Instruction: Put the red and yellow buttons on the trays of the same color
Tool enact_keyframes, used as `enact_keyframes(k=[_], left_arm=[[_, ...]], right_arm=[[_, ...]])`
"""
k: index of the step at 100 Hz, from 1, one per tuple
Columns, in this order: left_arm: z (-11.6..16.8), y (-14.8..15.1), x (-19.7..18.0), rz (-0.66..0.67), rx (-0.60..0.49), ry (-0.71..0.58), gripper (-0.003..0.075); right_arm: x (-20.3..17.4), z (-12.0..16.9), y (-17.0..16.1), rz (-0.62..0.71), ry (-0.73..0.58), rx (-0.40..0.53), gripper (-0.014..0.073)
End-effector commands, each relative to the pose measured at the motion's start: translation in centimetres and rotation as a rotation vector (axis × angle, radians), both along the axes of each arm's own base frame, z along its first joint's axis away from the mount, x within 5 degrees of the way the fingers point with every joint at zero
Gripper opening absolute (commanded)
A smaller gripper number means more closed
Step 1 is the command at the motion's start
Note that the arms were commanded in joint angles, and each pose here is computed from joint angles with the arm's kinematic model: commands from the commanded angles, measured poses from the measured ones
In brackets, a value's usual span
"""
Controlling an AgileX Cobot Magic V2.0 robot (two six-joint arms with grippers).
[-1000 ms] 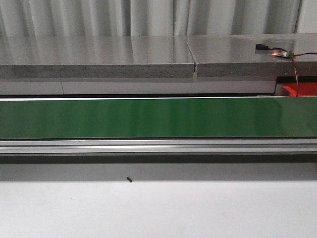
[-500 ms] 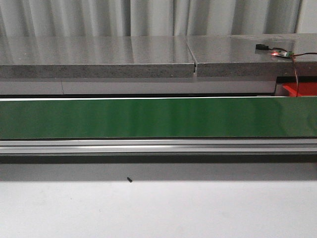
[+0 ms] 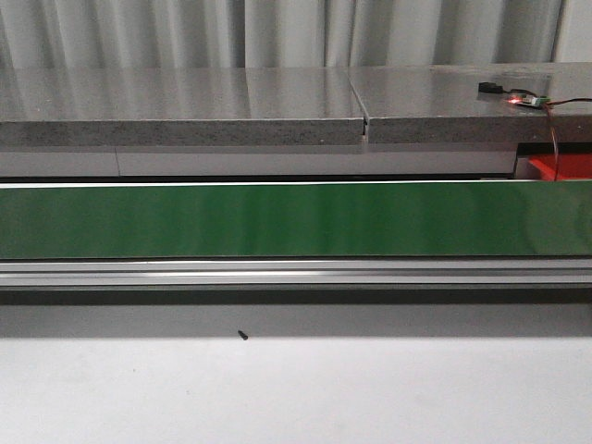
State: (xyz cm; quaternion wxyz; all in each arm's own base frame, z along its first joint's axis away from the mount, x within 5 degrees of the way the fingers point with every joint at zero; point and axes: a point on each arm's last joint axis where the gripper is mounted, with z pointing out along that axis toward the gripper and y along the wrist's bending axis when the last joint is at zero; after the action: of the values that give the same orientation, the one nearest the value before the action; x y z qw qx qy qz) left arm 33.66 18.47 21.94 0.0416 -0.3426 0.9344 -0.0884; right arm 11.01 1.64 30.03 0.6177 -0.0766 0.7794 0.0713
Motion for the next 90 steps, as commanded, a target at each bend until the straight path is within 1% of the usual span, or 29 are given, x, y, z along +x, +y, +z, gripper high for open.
enact_keyframes(k=[1, 20, 28, 34, 41, 56, 73, 90], left_arm=[[4.9, -0.5, -0.6, -0.01, 0.068, -0.145, 0.0162], [9.7, -1.5, -2.2, -0.025, 0.161, -0.283, 0.0162], [11.1, -2.0, -2.9, -0.035, 0.178, -0.31, 0.0162], [11.9, -2.6, -3.2, -0.065, 0.188, -0.323, 0.0162], [12.1, -3.5, -3.2, -0.099, 0.182, -0.319, 0.0162], [11.8, -5.4, -2.7, -0.173, 0.148, -0.284, 0.0162], [11.8, -7.5, -1.6, -0.24, 0.152, -0.299, 0.0162], [9.9, -8.5, -0.6, -0.286, 0.103, -0.224, 0.0162]], right_arm=[[0.0, 1.2, -0.2, -0.027, -0.052, 0.023, -0.0066], [0.0, 1.2, -0.2, -0.027, -0.052, 0.023, -0.0066], [0.0, 1.2, -0.2, -0.027, -0.052, 0.023, -0.0066], [0.0, 1.2, -0.2, -0.027, -0.052, 0.023, -0.0066], [0.0, 1.2, -0.2, -0.027, -0.052, 0.023, -0.0066], [0.0, 1.2, -0.2, -0.027, -0.052, 0.023, -0.0066], [0.0, 1.2, -0.2, -0.027, -0.052, 0.023, -0.0066], [0.0, 1.2, -0.2, -0.027, -0.052, 0.023, -0.0066]])
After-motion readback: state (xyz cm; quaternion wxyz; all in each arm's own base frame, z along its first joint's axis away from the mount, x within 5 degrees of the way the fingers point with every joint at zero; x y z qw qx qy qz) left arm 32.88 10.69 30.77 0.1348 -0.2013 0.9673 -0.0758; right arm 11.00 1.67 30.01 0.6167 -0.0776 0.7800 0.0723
